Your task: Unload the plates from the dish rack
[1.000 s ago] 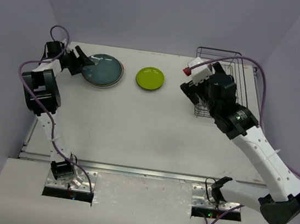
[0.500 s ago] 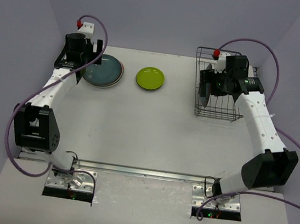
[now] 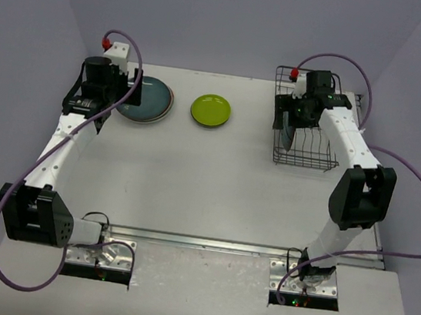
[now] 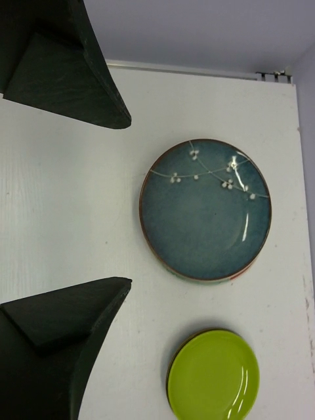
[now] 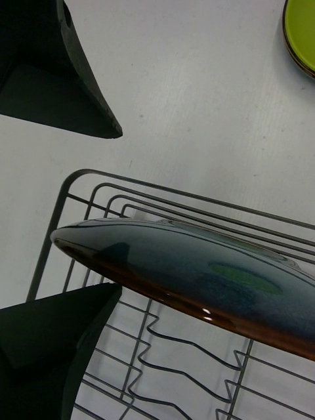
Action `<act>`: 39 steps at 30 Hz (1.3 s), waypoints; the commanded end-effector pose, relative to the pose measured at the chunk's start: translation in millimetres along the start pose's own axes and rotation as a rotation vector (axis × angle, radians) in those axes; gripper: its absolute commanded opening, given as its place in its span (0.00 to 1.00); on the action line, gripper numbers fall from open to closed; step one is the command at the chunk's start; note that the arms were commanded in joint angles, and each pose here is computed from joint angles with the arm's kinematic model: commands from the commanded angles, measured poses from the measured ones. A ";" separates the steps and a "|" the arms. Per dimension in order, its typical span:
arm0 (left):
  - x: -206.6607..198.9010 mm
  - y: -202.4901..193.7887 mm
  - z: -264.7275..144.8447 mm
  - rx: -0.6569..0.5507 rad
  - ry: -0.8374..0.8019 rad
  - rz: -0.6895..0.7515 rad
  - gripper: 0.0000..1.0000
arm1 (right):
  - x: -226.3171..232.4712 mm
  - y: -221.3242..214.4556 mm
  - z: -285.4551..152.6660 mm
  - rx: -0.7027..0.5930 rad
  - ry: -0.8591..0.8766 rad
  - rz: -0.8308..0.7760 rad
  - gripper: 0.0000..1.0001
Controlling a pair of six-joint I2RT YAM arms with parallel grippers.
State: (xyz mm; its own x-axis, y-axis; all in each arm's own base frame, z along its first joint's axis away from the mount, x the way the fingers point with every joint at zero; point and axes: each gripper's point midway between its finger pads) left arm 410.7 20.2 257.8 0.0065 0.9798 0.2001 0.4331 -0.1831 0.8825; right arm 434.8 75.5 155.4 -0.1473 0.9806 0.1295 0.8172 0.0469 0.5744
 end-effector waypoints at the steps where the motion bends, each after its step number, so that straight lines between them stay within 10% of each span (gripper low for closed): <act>1: -18.7 10.7 -27.0 -0.040 -0.108 -0.050 0.94 | -5.2 30.4 6.6 -0.123 0.004 -0.025 0.81; 15: -46.9 8.2 -31.0 -0.015 -0.256 -0.112 0.95 | 8.5 38.6 -30.2 -0.209 0.073 -0.037 0.00; 30: -91.1 28.0 -47.4 -0.039 -0.534 -0.167 0.98 | 4.2 115.1 -169.8 -0.471 0.302 0.104 0.00; 39: -114.8 55.6 -70.4 -0.061 -0.723 -0.225 0.98 | 63.3 107.2 -223.9 -0.587 0.427 -0.424 0.00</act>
State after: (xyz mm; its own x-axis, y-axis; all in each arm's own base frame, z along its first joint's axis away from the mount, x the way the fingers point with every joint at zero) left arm 375.4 -84.2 269.3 0.4116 0.8808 -0.2339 0.4979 -0.0024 0.8672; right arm 423.3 44.9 327.0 -0.2919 0.8834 0.3666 0.5981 -0.1305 0.7907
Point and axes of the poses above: each gripper's point midway between its finger pads, its own z axis out along the fingers, its own x axis along the line the jaws close on, y = z × x, and after that the axes turned 7 degrees about z, right-handed
